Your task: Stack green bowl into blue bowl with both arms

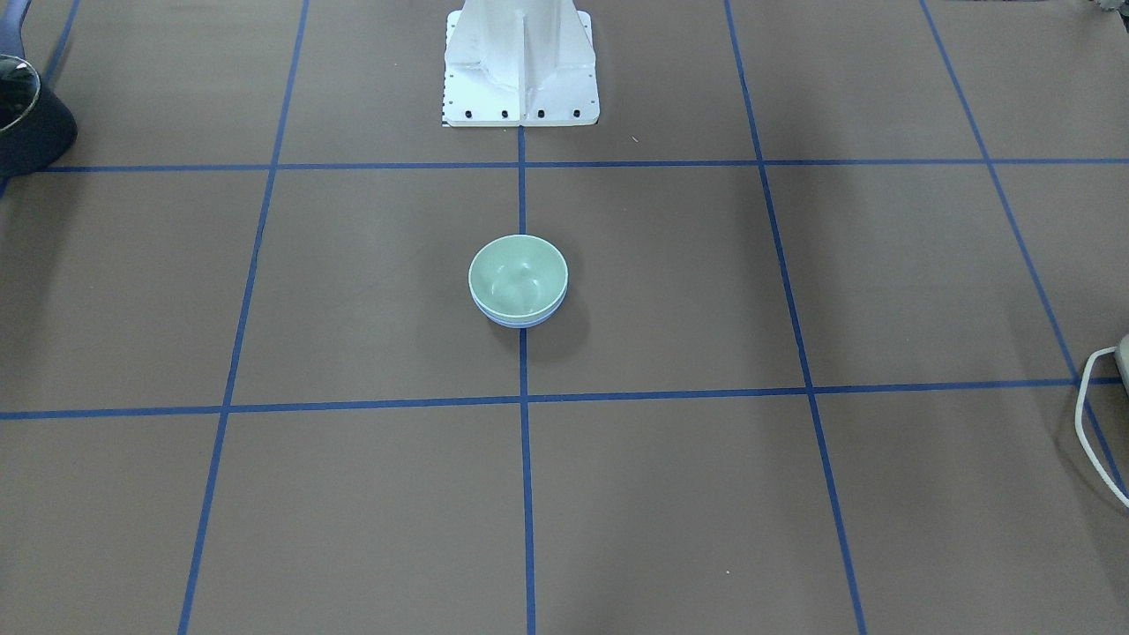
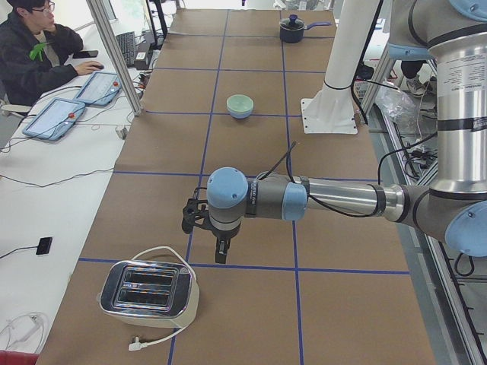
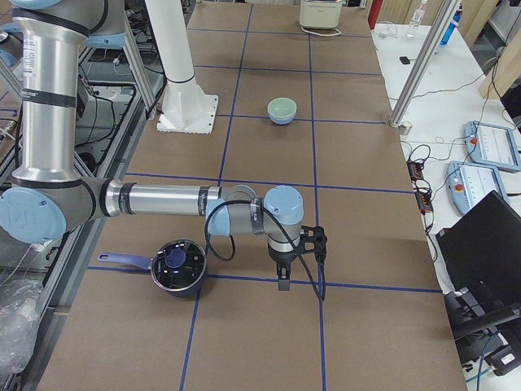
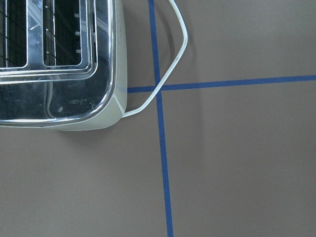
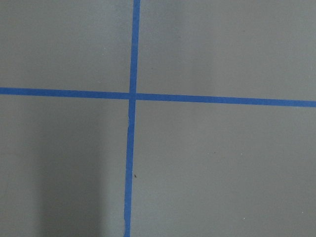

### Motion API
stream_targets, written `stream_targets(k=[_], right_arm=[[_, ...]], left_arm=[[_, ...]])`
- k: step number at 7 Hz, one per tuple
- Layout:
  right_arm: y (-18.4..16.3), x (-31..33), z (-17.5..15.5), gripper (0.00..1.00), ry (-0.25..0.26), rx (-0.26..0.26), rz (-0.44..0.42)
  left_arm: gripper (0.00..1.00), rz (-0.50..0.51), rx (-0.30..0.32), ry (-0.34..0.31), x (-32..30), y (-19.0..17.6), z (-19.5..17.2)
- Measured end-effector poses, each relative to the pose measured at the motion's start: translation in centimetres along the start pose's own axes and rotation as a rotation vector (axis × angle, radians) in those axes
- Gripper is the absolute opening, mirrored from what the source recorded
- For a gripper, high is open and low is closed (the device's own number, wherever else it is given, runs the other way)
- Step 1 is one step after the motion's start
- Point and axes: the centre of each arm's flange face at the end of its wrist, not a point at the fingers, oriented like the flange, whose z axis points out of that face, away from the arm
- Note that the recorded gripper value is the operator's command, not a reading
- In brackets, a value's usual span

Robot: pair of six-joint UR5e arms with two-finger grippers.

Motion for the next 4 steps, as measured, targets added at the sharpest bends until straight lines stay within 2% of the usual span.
stream_targets(k=[4], right_arm=[[0.13, -0.40, -0.41, 1.00, -0.019, 0.011, -0.005]], left_arm=[[0.98, -0.005, -0.004, -0.001, -0.19, 0.15, 0.16]])
